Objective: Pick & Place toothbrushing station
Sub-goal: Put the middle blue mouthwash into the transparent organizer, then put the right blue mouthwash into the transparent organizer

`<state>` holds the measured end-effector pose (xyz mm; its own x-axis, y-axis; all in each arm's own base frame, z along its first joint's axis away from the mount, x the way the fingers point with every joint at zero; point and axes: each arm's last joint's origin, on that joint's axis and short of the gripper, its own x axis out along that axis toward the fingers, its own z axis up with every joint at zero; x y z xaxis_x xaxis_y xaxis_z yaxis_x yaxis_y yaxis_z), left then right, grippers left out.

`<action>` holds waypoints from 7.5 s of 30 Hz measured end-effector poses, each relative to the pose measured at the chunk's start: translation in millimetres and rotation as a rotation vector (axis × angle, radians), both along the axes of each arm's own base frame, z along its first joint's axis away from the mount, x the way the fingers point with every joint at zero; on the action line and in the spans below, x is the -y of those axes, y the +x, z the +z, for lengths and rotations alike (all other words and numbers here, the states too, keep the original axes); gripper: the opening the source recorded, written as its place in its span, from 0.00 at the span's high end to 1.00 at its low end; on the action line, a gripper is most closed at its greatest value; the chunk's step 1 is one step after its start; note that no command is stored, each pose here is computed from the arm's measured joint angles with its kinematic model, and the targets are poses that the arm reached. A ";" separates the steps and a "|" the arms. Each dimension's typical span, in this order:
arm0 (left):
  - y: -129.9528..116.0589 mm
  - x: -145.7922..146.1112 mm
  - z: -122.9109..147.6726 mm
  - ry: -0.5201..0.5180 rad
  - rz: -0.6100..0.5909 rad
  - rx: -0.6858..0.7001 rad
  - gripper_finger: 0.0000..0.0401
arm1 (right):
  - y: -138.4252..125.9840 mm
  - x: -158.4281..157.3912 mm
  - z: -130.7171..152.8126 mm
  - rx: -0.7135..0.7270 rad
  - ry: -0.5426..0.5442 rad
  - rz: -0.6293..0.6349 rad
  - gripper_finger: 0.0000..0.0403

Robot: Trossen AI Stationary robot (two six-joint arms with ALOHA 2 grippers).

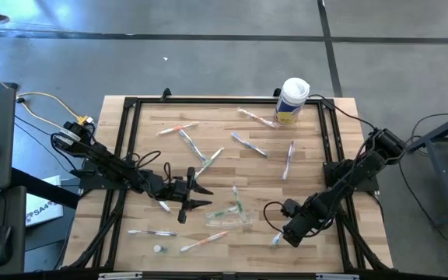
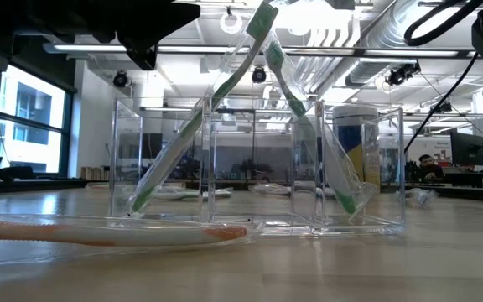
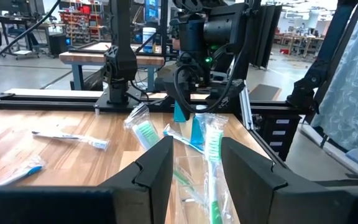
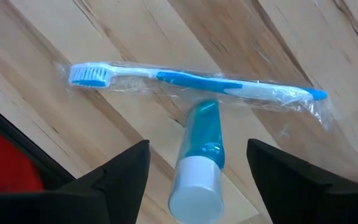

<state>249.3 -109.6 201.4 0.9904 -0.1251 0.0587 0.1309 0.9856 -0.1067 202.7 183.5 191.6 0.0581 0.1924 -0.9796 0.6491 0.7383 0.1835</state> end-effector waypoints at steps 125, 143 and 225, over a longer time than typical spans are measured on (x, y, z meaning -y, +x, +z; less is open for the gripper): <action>-53.2 8.6 33.3 0.108 0.130 -0.123 0.66 | 173.7 43.0 48.9 0.344 -0.240 1.026 0.77; -53.3 8.6 32.1 0.115 0.129 -0.134 0.66 | 169.5 53.3 47.1 0.245 -0.256 0.935 0.70; -54.2 9.1 24.7 0.060 0.093 -0.206 0.66 | -60.8 51.7 97.0 -0.338 -0.107 -0.305 0.46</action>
<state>195.1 -118.7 226.1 0.9882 -0.0302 -0.1505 0.0209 0.9978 -0.0628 141.9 131.9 288.7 -0.2296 0.1132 -0.9667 0.8496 0.5079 -0.1423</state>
